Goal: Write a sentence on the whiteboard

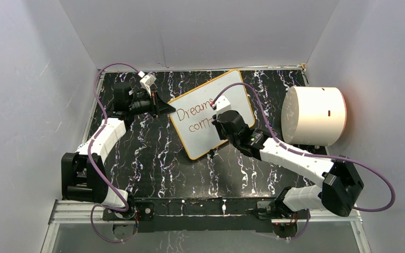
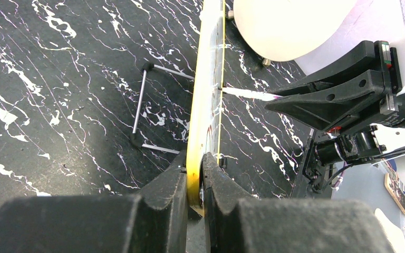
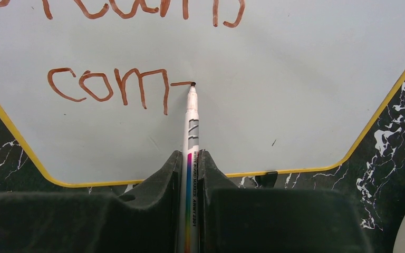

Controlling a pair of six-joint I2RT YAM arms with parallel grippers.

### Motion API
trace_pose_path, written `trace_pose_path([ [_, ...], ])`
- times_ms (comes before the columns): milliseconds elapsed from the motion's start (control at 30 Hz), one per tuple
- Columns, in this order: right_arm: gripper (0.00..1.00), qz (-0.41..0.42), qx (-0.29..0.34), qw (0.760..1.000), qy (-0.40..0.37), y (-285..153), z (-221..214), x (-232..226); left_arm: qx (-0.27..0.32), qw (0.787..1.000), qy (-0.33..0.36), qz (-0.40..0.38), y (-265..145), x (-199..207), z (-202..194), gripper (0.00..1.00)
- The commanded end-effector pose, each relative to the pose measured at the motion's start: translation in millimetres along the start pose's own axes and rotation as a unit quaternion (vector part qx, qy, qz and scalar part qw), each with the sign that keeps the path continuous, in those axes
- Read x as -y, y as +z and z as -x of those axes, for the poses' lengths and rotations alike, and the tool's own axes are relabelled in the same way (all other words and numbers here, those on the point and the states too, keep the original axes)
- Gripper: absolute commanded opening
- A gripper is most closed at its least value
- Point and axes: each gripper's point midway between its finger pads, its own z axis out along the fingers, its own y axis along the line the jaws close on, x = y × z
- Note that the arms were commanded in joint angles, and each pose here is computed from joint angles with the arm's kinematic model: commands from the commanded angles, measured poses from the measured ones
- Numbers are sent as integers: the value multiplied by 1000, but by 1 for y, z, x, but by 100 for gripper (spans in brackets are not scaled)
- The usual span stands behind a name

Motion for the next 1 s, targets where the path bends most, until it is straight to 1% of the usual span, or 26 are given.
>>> trace_pose_path([
  [0, 0, -12, 56, 998, 14, -2, 31, 8, -59, 996, -25, 62, 6, -31, -46, 0],
  [433, 0, 7, 64, 998, 6, -3, 39, 2, -58, 996, -24, 62, 6, -32, -45, 0],
  [500, 0, 9, 78, 997, 12, -3, 46, 1, -58, 996, -25, 63, 6, -32, -46, 0],
  [767, 0, 10, 88, 996, 16, -7, 49, 2, -58, 996, -24, 64, 6, -32, -45, 0],
  [967, 0, 26, 76, 997, 8, -5, 45, -5, -57, 996, -24, 64, 6, -32, -45, 0],
])
